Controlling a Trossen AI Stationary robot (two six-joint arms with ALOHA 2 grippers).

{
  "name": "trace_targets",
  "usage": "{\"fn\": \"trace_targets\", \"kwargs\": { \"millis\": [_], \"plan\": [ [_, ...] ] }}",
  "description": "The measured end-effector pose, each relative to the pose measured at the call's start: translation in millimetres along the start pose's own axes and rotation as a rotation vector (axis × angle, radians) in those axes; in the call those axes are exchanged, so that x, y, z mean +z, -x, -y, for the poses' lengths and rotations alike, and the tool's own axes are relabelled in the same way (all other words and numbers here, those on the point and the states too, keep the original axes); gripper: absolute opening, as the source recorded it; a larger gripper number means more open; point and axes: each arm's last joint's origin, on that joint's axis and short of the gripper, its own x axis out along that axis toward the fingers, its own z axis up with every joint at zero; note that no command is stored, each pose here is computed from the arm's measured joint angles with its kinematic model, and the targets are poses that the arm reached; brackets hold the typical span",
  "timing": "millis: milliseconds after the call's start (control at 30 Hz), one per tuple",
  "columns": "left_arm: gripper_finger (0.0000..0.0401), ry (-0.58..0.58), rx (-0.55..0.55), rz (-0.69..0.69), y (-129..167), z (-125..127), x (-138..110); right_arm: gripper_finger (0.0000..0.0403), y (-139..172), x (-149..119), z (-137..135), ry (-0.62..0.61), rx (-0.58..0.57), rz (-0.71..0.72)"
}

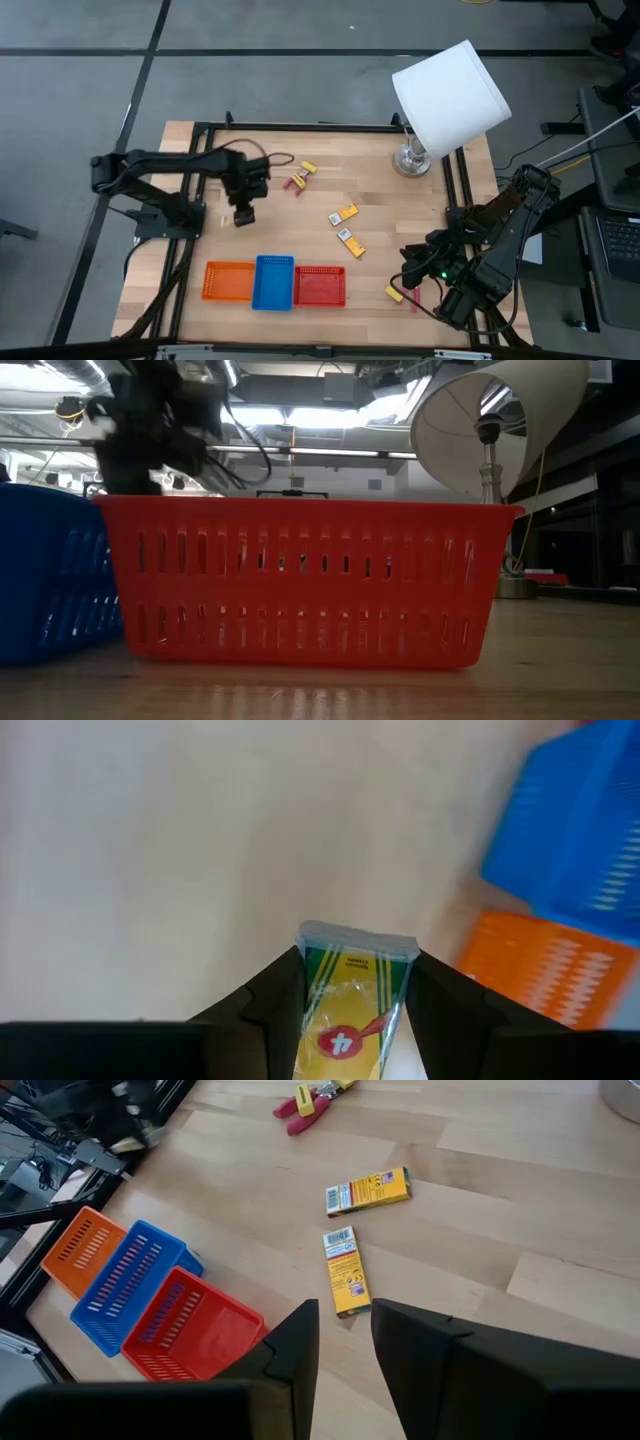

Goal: Pick & Place School Supplies
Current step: Put the top right crayon box into the orange bin, then put the top crayon box into the orange bin

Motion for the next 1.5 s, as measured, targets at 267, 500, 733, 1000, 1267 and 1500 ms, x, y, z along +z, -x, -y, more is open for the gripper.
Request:
{"fn": "trace_targets", "kwargs": {
  "millis": [267, 500, 733, 1000, 1267, 1500],
  "plan": [
    [0.015, 0.068, -0.017, 0.033, 1, 62, -44, 0.0098, 0, 0, -1, -0.004, 0.018, 0.019],
    [0.015, -0.015, -0.021, 0.005, -30, 116, -68, 0.0098, 0, 0, -2, -0.01, 0.02, 0.012],
    [0.015, -0.05, 0.011, -0.014, -58, 139, -77, 0.0098, 0, -2, -3, -0.029, 0.03, -0.004],
    [0.015, -0.148, 0.062, 0.044, -66, 137, -67, 0.0098, 0, -2, -3, -0.02, 0.018, -0.022],
    [0.0176, -0.214, 0.073, 0.052, -66, 137, -67, 0.0098, 0, -2, -3, -0.015, 0.016, -0.025],
    [0.0207, -0.219, 0.074, 0.054, -66, 137, -67, 0.0098, 0, -2, -3, -0.005, 0.016, -0.025]
  ]
}}
